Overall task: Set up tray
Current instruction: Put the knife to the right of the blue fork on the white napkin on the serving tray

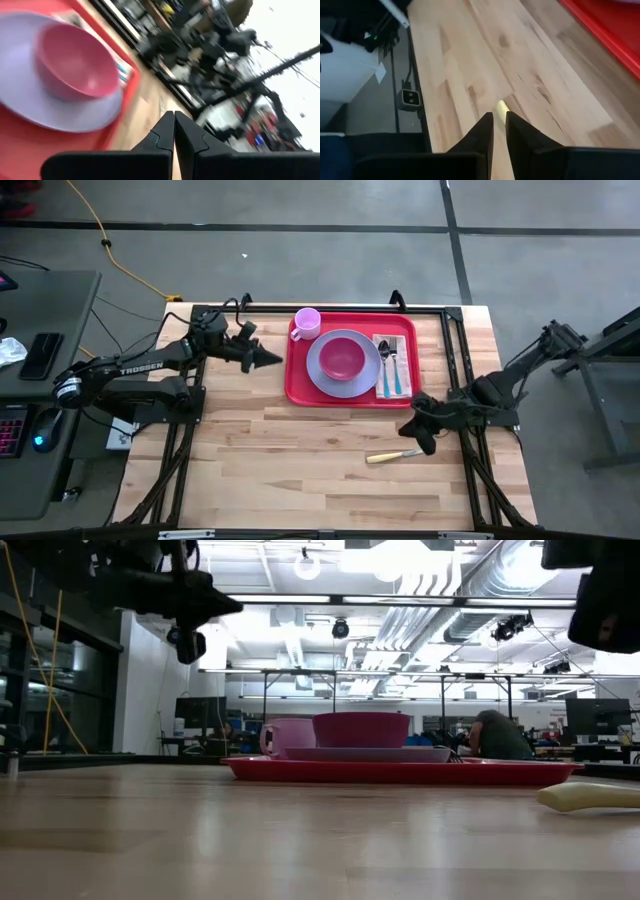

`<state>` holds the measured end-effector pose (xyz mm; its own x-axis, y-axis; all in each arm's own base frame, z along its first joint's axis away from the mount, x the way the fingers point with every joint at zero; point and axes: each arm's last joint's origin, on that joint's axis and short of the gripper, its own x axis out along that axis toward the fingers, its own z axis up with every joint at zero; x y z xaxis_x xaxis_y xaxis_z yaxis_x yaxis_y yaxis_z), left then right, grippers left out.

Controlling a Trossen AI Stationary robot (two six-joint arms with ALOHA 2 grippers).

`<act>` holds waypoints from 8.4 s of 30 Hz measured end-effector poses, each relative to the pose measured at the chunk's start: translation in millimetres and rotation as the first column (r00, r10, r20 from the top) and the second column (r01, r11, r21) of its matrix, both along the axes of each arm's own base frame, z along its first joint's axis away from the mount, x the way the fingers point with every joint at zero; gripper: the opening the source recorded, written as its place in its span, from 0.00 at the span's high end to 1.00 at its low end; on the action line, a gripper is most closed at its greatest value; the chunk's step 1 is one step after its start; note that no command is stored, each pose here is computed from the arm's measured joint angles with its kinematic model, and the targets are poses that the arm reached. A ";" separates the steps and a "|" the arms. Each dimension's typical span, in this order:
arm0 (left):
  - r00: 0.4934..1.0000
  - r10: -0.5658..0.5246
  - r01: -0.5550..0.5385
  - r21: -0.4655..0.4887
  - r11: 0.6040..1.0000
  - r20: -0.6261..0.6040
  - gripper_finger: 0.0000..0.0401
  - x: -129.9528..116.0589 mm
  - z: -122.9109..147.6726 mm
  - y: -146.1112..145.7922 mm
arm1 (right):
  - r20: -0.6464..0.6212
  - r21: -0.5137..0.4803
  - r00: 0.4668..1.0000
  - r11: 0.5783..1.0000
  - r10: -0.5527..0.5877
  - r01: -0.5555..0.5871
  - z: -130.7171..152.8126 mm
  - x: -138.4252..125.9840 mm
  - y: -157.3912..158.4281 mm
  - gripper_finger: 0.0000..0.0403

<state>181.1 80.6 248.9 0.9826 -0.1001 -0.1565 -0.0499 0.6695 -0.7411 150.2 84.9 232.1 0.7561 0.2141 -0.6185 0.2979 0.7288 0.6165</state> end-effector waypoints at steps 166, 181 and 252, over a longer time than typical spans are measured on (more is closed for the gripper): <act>0.814 -0.372 0.550 0.389 0.739 -0.445 0.42 336.8 -83.3 -198.4 | 0.700 -0.264 0.694 0.842 -0.168 0.470 84.6 -46.6 28.2 0.96; 0.787 -0.336 0.561 0.375 0.738 -0.517 0.42 336.0 -100.4 -198.9 | 0.699 -0.266 0.695 0.842 -0.167 0.470 84.0 -46.4 28.5 0.96; 0.609 -0.265 0.481 0.082 0.873 -0.748 0.71 319.0 -141.7 -201.8 | 0.698 -0.203 0.685 0.861 -0.207 0.466 83.4 -45.9 28.5 0.96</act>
<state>500.1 -121.2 107.2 0.4511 -0.2839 -0.8461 -0.1763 0.9010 -0.3963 104.2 113.4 315.5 0.9639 -0.2594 0.0598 0.1995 0.8525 0.4831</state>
